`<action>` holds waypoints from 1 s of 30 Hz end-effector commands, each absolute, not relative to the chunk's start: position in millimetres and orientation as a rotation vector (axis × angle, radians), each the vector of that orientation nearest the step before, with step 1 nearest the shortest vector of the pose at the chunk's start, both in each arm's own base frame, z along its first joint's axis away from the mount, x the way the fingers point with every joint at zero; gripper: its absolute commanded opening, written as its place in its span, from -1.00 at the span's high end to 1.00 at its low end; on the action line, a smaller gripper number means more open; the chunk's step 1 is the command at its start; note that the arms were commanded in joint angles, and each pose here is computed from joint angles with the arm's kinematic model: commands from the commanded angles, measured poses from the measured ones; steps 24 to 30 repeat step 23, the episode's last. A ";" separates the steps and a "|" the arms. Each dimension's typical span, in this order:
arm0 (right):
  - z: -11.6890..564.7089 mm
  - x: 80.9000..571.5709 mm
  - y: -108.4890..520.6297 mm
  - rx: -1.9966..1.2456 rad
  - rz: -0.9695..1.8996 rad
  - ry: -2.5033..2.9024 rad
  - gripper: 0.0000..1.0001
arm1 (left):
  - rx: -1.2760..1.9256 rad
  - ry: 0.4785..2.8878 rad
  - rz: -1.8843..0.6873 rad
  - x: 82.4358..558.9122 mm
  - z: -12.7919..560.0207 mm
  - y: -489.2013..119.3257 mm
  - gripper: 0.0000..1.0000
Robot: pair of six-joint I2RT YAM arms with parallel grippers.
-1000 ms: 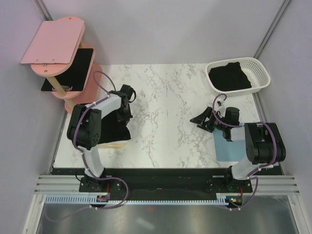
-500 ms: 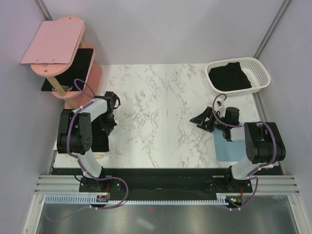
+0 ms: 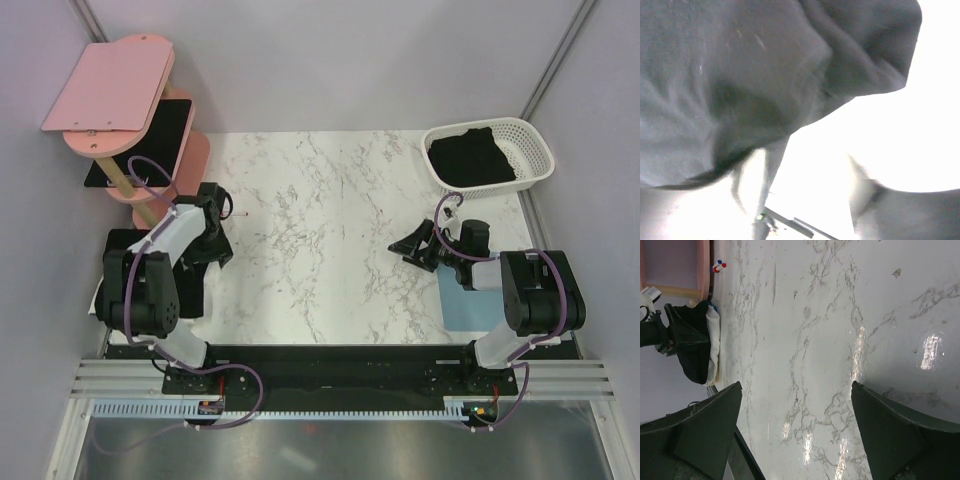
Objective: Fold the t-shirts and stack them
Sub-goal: Put the neatly folded tshirt into the corner of the board with the left arm
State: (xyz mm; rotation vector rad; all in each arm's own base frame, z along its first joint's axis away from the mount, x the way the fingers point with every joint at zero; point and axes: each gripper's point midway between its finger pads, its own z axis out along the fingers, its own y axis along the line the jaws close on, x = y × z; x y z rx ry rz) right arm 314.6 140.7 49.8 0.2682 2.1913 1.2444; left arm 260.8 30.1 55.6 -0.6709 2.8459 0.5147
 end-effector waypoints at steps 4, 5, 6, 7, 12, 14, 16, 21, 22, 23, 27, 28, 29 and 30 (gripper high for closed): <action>52.4 324.0 134.1 0.249 1.147 2.220 -0.96 | -0.469 2.650 0.377 293.6 109.2 -6.1 -0.81; 57.3 327.3 133.2 0.238 1.134 2.212 -0.96 | -0.435 2.627 0.355 298.6 115.4 -12.8 -0.81; 63.2 333.4 132.4 0.237 1.122 2.212 -0.96 | -0.389 2.602 0.324 305.4 119.5 -21.7 -0.82; 66.3 338.2 130.1 0.226 1.100 2.206 -0.96 | -0.330 2.589 0.286 307.0 123.8 -36.5 -0.83; 92.8 358.2 134.0 0.172 1.054 2.188 -0.96 | -0.182 2.547 0.204 318.8 130.8 -77.3 -0.91; 99.7 364.0 130.9 0.156 1.018 2.178 -0.96 | -0.138 2.554 0.214 322.6 126.9 -88.7 -0.91; 107.5 370.0 129.3 0.145 0.986 2.182 -0.96 | -0.102 2.558 0.211 324.7 124.5 -99.1 -0.91; 121.5 385.2 116.7 0.124 0.857 2.191 -0.96 | 0.017 2.612 0.157 332.1 102.4 -131.2 -0.82; 123.6 388.3 113.4 0.127 0.829 2.192 -0.96 | 0.024 2.619 0.158 332.6 99.4 -135.5 -0.83; 124.5 391.1 109.9 0.132 0.803 2.196 -0.96 | 0.025 2.616 0.149 335.8 100.0 -140.3 -0.84; 124.5 391.1 109.9 0.132 0.803 2.196 -0.96 | 0.025 2.616 0.149 335.8 100.0 -140.3 -0.84; 124.5 391.1 109.9 0.132 0.803 2.196 -0.96 | 0.025 2.616 0.149 335.8 100.0 -140.3 -0.84; 124.5 391.1 109.9 0.132 0.803 2.196 -0.96 | 0.025 2.616 0.149 335.8 100.0 -140.3 -0.84; 124.5 391.1 109.9 0.132 0.803 2.196 -0.96 | 0.025 2.616 0.149 335.8 100.0 -140.3 -0.84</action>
